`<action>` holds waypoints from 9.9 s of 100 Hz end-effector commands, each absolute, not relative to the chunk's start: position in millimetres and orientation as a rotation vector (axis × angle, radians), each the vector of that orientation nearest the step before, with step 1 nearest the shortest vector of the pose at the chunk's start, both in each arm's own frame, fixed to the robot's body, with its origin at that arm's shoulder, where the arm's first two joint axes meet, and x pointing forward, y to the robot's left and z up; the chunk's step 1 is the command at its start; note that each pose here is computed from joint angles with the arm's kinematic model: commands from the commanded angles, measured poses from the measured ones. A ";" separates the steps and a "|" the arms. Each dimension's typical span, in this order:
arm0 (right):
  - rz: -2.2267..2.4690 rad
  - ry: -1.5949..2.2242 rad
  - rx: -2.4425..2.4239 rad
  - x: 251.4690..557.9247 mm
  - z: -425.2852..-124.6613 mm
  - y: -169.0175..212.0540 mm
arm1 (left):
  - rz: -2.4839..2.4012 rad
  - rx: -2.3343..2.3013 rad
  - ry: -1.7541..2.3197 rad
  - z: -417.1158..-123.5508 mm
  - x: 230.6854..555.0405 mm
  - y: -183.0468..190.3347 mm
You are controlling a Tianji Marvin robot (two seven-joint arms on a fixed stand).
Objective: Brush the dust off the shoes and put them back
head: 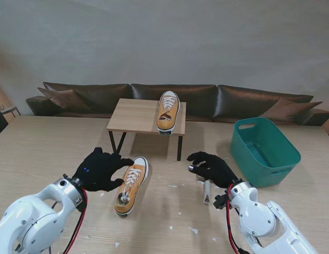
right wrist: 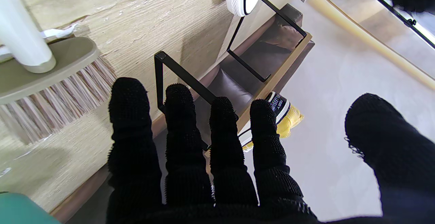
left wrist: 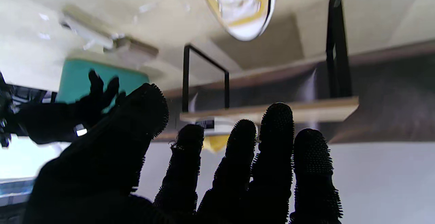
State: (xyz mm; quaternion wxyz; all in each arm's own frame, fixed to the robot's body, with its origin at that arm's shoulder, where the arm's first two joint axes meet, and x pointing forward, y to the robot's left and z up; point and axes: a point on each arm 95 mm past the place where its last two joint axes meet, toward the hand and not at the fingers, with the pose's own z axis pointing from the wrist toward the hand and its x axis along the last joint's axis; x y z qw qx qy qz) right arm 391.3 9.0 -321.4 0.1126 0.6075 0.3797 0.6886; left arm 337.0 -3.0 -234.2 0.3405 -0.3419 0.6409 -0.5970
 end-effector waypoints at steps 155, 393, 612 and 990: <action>2.016 1.097 1.830 392.5 -324.7 7.1 | -1.433 -1.013 1.779 -223.3 525.6 -101.7; 1.995 1.119 1.890 391.2 -330.2 10.8 | -1.832 -0.731 1.544 -168.8 382.3 -70.2; 1.969 1.113 1.928 392.3 -335.8 9.0 | -1.559 -1.076 1.971 -342.2 356.4 -77.9; 0.951 1.164 1.560 394.3 -438.4 21.5 | -1.823 -1.591 1.159 -320.8 339.2 29.9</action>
